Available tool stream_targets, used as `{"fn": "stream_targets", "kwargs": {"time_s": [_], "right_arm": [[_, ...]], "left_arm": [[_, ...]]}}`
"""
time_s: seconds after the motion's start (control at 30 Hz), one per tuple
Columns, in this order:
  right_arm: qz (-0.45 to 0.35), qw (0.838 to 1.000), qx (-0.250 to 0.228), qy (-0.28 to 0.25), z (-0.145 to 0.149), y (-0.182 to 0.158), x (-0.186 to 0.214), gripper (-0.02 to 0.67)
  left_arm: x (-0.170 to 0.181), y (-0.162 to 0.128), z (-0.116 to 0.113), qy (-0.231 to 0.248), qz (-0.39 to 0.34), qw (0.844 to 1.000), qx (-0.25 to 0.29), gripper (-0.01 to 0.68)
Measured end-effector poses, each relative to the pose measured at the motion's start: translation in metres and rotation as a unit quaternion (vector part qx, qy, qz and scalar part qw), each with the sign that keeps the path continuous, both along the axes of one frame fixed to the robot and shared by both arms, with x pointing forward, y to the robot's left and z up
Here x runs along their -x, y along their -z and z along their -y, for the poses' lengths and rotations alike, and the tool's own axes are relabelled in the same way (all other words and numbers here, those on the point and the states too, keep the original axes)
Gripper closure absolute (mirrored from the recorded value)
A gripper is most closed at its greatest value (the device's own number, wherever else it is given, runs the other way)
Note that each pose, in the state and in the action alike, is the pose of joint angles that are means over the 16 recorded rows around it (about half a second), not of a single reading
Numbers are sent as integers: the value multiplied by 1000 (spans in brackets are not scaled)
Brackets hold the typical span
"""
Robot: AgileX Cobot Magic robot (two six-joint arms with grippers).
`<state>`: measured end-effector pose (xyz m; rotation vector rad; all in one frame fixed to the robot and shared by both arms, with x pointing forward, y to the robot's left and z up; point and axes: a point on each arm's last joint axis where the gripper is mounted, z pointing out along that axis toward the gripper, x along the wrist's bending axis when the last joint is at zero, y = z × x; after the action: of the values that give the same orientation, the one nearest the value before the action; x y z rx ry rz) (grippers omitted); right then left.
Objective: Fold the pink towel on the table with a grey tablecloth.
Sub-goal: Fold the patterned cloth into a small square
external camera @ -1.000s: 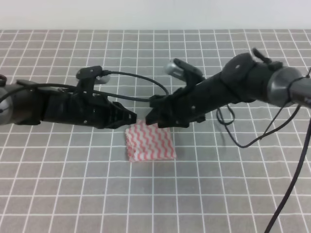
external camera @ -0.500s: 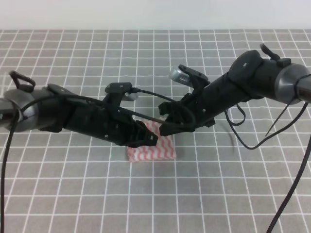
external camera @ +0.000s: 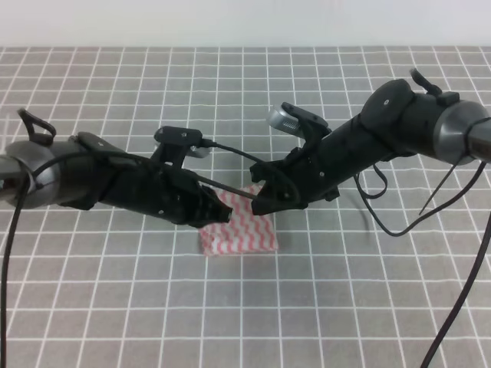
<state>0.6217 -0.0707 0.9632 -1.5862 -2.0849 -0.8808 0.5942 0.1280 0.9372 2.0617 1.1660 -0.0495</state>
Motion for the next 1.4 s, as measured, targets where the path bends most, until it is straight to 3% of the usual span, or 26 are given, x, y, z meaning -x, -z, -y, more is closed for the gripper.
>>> {"fn": "stream_targets", "kwargs": {"time_s": [0.33, 0.87, 1.4], "right_arm": [[-29, 999, -1, -32, -3, 0, 9, 664], [-35, 998, 35, -46, -11, 17, 13, 664], [-34, 998, 43, -31, -12, 27, 7, 664]], "left_arm": [[-14, 7, -2, -28, 26, 999, -22, 676], [-25, 6, 2, -24, 33, 999, -15, 676], [-2, -17, 7, 40, -30, 999, 17, 676]]}}
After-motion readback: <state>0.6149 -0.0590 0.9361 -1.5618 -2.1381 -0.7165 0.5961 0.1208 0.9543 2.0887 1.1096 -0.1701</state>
